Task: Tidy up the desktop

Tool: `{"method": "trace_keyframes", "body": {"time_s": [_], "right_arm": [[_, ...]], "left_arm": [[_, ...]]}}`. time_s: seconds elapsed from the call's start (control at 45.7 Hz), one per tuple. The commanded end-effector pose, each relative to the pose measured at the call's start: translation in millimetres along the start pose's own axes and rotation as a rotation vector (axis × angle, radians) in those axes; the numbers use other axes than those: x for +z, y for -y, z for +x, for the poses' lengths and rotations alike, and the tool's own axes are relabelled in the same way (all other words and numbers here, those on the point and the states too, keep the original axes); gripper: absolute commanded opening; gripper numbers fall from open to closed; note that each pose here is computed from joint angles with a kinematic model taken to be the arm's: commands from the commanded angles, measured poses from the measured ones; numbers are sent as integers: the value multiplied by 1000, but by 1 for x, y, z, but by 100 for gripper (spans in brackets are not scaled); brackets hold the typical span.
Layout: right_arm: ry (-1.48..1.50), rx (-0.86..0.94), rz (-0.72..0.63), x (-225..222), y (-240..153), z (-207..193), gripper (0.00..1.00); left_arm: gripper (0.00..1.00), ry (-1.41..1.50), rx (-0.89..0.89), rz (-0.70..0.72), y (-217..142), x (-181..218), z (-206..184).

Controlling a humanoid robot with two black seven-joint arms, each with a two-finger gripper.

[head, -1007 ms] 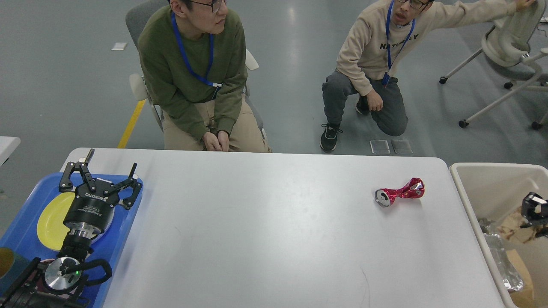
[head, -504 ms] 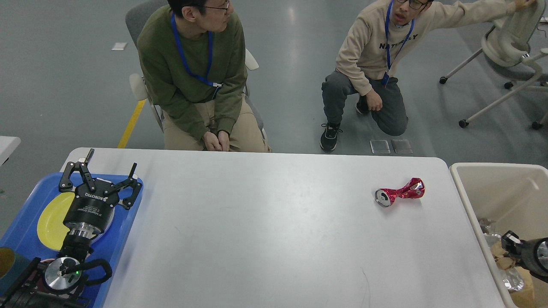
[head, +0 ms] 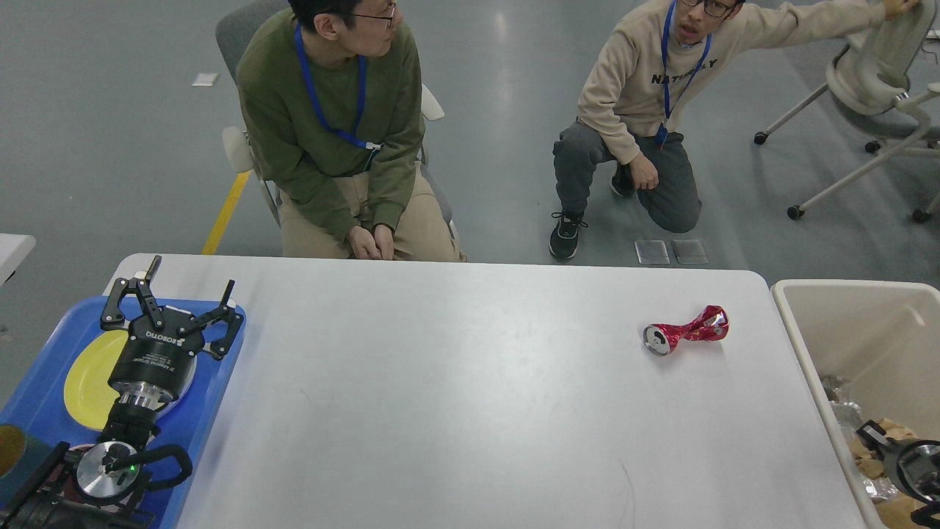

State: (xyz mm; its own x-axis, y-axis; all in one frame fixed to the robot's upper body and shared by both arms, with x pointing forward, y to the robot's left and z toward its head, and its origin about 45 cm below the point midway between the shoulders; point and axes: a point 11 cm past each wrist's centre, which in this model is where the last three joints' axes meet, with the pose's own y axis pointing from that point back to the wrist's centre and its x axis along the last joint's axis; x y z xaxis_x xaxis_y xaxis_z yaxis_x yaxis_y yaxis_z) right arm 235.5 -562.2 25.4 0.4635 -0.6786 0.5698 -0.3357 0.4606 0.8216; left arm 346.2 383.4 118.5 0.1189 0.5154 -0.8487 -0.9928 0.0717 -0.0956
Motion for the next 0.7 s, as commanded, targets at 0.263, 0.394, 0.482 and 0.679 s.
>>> {"method": "trace_keyframes", "body": {"time_s": [0.263, 0.394, 0.482, 0.679], "right_arm": [[48, 88, -24, 10, 3, -8, 0], [43, 194, -35, 19, 2, 1, 86], [44, 256, -40, 21, 1, 2, 100], [39, 249, -41, 23, 2, -2, 100]], "left_arm": [[96, 1, 0, 0, 0, 1, 0], [96, 1, 0, 0, 0, 1, 0], [96, 0, 0, 0, 0, 0, 0], [96, 0, 0, 0, 0, 0, 0]]}}
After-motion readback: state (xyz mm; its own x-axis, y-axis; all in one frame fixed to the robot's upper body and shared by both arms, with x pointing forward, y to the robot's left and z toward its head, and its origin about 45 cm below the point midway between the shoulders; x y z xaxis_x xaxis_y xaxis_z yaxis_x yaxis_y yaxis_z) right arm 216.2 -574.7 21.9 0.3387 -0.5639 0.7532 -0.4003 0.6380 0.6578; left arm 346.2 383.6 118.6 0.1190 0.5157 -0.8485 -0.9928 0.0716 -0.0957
